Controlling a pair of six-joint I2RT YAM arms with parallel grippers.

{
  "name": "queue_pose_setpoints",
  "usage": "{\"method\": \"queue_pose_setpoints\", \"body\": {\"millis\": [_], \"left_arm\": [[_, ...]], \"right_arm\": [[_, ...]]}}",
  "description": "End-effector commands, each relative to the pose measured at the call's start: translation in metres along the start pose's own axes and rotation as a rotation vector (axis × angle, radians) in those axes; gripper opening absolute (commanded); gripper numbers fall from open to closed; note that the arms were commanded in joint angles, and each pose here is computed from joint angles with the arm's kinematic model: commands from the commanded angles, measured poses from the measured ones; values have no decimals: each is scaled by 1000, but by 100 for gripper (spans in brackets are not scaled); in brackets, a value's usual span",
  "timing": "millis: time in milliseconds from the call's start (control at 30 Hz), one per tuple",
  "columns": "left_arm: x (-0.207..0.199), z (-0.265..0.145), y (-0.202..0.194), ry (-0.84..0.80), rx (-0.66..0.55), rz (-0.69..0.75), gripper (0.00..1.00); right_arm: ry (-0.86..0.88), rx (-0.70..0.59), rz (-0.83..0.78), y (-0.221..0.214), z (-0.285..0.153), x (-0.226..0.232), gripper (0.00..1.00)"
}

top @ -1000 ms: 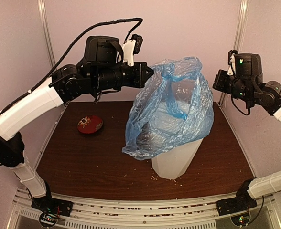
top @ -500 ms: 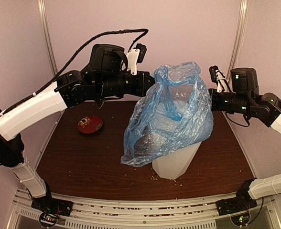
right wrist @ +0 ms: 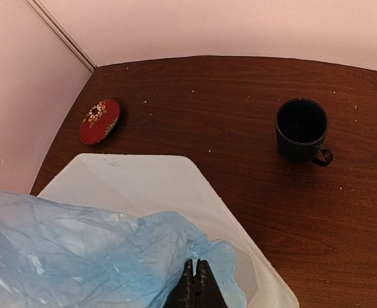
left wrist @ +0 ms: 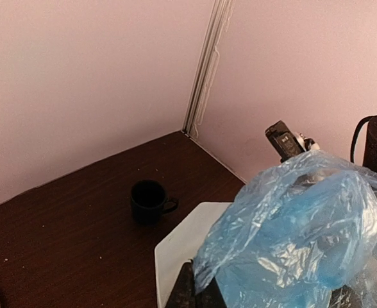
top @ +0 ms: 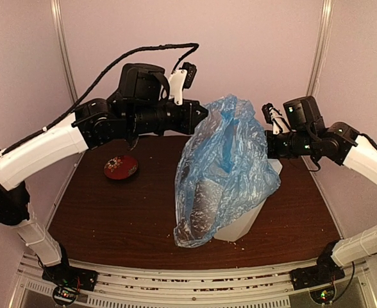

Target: Put the trash bags into the trash bin

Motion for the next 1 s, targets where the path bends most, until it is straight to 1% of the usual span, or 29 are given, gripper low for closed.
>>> {"method": "queue_pose_setpoints", "body": {"millis": [0,167,200,233,400,600,700,800,967], "left_arm": [[-6,7,16,-25,-65,13,0],[-7,26,13,-7,-59,45,0],[-8,29,14,-7,-60,50,0],[-9,34,13,-9,-57,55,0],[-12,47,18,-9,-77,64,0],[-15,52,35,-5,-125,77,0],[-17,55,46,-16,-154,79,0],[-16,68,50,-21,-161,76,0],[-14,86,52,-29,-179,62,0]], "right_arm": [[-69,15,-5,1,2,-7,4],[-90,8,-1,3,-4,-10,10],[-90,-5,3,6,-10,-10,12],[-91,-35,13,11,-18,-10,17],[-100,-202,58,40,-74,-13,28],[-92,-220,59,42,-91,-13,35],[-29,-291,83,54,-116,-5,38],[109,-329,83,65,-144,17,41],[290,-247,54,54,-156,45,49]]}}
Point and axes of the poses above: each gripper's point midway between its finger pads, its own z axis out along the fingers, its own x axis along the line the jaws close on, y = z × x, the point moved 2 cm from there along -z, back along the fingers, and after that the axes turned 3 degrees about z, right-handed, at the moved point
